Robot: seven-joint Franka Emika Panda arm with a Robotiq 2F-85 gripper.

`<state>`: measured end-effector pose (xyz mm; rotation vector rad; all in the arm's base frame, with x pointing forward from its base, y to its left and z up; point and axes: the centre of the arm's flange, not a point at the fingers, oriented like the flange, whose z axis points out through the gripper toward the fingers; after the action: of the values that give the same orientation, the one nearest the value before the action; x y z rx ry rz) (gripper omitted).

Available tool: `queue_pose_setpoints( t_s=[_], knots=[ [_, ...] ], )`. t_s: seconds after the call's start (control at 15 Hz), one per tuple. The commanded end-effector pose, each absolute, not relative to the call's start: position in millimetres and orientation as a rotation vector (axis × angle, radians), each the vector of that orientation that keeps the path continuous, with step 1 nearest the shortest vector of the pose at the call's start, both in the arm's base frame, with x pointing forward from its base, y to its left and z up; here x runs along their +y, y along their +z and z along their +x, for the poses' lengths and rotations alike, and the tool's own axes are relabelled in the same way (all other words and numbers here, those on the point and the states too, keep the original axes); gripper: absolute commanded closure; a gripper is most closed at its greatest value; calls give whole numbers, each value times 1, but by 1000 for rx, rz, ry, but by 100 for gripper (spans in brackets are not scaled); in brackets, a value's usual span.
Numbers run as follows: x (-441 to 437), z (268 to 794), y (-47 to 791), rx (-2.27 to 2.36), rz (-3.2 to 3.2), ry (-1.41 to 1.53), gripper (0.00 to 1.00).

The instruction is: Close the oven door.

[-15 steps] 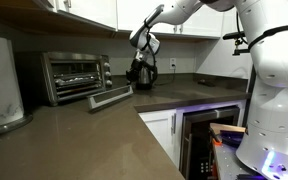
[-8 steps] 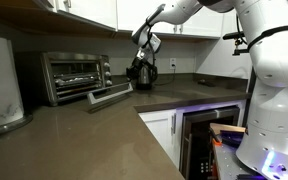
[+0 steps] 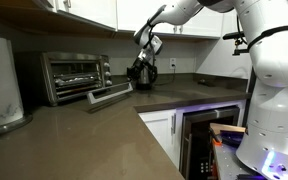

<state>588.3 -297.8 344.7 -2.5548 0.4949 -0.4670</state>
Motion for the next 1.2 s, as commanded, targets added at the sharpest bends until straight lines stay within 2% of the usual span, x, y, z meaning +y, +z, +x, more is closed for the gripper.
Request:
queue_pose_setpoints(
  t_s=[0.0, 1.13],
  knots=[
    [-268, 582, 349, 473, -2429, -474, 100],
    [-274, 572, 363, 515, -2207, -668, 100]
  ],
)
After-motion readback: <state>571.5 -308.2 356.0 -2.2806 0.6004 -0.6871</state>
